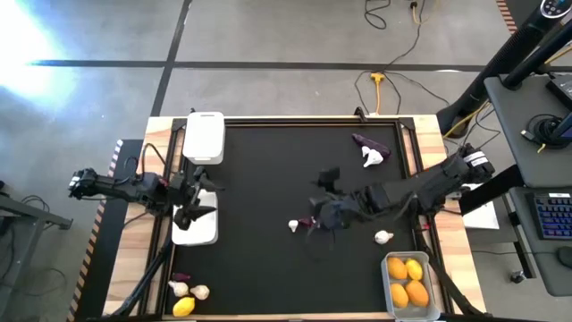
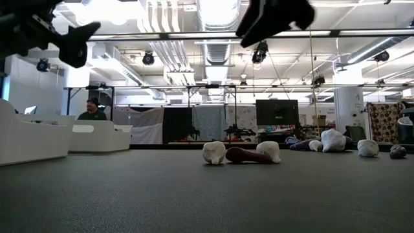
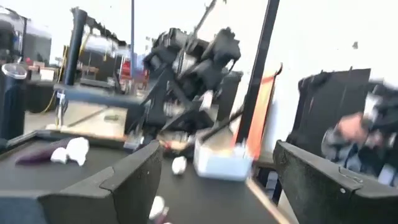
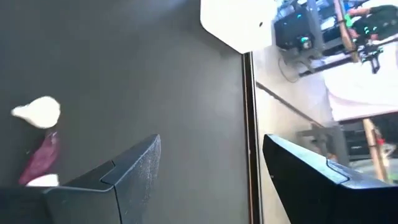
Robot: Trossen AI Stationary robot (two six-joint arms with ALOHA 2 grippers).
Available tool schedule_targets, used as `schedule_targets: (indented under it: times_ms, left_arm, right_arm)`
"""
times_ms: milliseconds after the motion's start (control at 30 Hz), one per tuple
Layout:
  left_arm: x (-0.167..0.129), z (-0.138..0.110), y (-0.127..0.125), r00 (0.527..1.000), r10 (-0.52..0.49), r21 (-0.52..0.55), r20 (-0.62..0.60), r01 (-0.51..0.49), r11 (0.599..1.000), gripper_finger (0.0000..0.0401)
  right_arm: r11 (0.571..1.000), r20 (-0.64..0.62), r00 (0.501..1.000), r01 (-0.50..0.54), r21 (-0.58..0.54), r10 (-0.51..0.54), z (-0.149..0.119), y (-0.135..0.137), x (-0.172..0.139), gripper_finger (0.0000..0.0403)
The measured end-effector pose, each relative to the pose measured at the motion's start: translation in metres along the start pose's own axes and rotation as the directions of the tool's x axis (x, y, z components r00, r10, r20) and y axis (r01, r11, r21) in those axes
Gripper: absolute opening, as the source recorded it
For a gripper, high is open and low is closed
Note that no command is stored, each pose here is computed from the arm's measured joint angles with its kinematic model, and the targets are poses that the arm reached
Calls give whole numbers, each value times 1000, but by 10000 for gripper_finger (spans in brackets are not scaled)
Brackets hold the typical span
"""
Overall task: Sort produce into baskets
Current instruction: Put the lemon into the gray bin
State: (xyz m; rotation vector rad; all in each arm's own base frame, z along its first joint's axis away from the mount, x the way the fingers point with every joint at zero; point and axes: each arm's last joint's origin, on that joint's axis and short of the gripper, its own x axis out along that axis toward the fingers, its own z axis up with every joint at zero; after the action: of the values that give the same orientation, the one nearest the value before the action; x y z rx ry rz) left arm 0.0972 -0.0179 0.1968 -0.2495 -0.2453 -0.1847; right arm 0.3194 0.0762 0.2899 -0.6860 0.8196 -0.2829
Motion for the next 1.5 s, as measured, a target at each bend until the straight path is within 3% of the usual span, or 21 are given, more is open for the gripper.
schedule_targets:
  times_ms: [200,367,467,600,800,1000,1133,1300,1400,1500]
  left_arm:
    - [1,16,-3,980,-21,-38,196,29,999,288]
    - [5,24,-3,962,8,37,275,-19,999,288]
    - [9,20,-3,969,35,19,243,-41,999,288]
    - [21,14,-6,981,46,-83,186,-31,996,286]
    - [60,32,-25,996,16,-112,85,-7,994,281]
    - [99,55,-53,983,-20,-173,-182,-12,985,280]
    - [112,64,-73,877,-20,-242,-479,-110,964,280]
    - [120,79,-107,745,-75,-379,-663,-247,892,280]
    - [118,81,-123,600,-56,-380,-798,-429,820,280]
    - [111,86,-135,427,2,-292,-904,-622,727,280]
  right_arm:
    - [991,75,989,-133,33,131,2,-15,12,270]
    - [990,124,984,-134,49,127,9,-16,9,270]
    - [981,138,979,-168,102,153,11,-6,5,270]
    - [971,147,970,-210,117,192,13,14,1,270]
    - [948,195,953,-266,173,232,20,34,-16,270]
    - [925,315,915,-323,200,252,26,56,-31,270]
    - [917,362,895,-347,197,261,24,70,-35,270]
    - [907,436,868,-359,222,237,11,86,-24,270]
    - [920,445,867,-340,196,225,3,91,-17,270]
    - [920,451,868,-330,210,209,0,90,-11,270]
